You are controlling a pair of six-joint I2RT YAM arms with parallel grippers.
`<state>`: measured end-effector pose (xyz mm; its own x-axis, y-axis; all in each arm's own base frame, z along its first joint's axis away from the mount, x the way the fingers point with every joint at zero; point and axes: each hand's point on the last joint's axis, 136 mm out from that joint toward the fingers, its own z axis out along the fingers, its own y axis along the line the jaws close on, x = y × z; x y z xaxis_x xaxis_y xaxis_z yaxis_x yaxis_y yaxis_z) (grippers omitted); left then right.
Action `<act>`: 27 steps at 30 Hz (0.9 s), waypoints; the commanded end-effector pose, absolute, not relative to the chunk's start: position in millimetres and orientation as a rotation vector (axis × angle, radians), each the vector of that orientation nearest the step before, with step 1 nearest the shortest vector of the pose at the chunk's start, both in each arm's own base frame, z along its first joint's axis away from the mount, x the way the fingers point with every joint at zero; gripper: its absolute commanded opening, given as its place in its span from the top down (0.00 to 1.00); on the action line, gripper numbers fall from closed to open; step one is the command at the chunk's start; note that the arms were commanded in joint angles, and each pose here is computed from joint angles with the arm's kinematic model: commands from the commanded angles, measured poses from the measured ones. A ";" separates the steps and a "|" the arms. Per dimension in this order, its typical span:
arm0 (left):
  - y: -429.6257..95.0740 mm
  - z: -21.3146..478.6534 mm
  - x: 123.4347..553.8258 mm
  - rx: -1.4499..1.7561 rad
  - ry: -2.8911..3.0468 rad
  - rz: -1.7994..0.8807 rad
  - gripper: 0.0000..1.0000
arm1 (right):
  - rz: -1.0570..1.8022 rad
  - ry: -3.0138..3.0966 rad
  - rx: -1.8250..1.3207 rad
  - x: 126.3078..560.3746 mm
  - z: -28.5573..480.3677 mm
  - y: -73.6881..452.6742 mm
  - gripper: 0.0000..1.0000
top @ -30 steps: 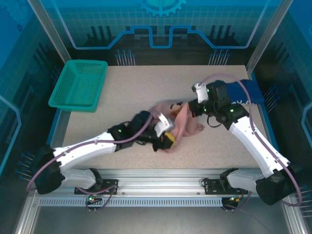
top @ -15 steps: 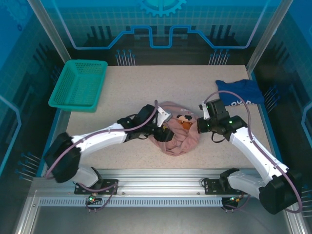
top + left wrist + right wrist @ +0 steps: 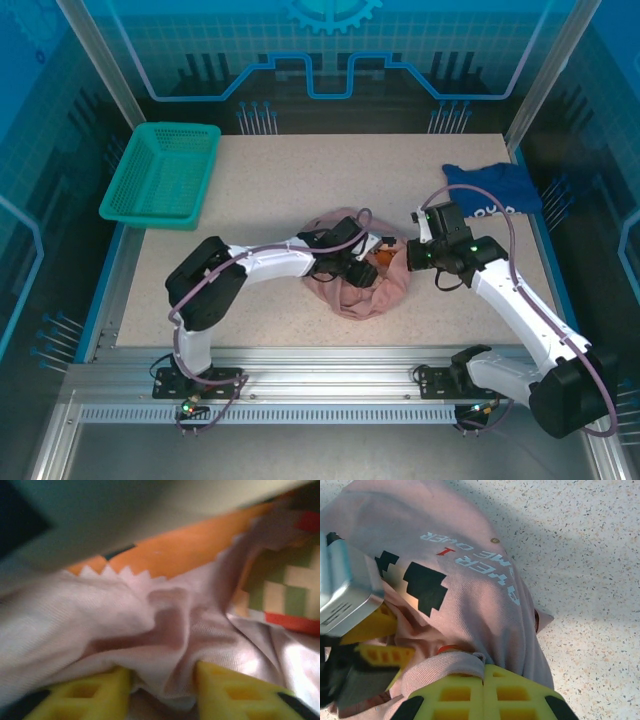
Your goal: Fold the inside-out t-shirt
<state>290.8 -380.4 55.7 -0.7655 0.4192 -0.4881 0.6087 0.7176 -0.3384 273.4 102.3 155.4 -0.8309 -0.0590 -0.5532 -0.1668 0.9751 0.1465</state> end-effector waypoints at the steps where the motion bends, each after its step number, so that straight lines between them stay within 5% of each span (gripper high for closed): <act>1: -387.9 76.1 310.7 0.730 2.477 -0.705 0.85 | 0.283 2.475 -0.156 279.9 175.9 102.7 1.00; 3: -382.4 94.2 320.7 0.692 2.429 -0.724 1.00 | 0.305 2.422 -0.182 282.6 189.3 105.5 1.00; 12: -309.8 239.9 332.4 0.397 2.079 -0.947 1.00 | 0.405 2.165 -0.302 285.2 264.9 118.7 1.00; 20: -236.7 372.4 316.7 0.311 1.766 -0.851 1.00 | 0.581 1.918 -0.439 282.6 344.2 149.2 1.00; 27: -234.9 410.6 304.7 0.351 1.746 -0.884 1.00 | 0.649 1.929 -0.405 302.4 364.5 161.3 1.00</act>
<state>308.9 -235.8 400.4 -0.3587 -0.2016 -0.9115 0.6091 0.6894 -0.3921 295.6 159.5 357.0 -0.4167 -0.0257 -0.9087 -0.5478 0.8049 0.2284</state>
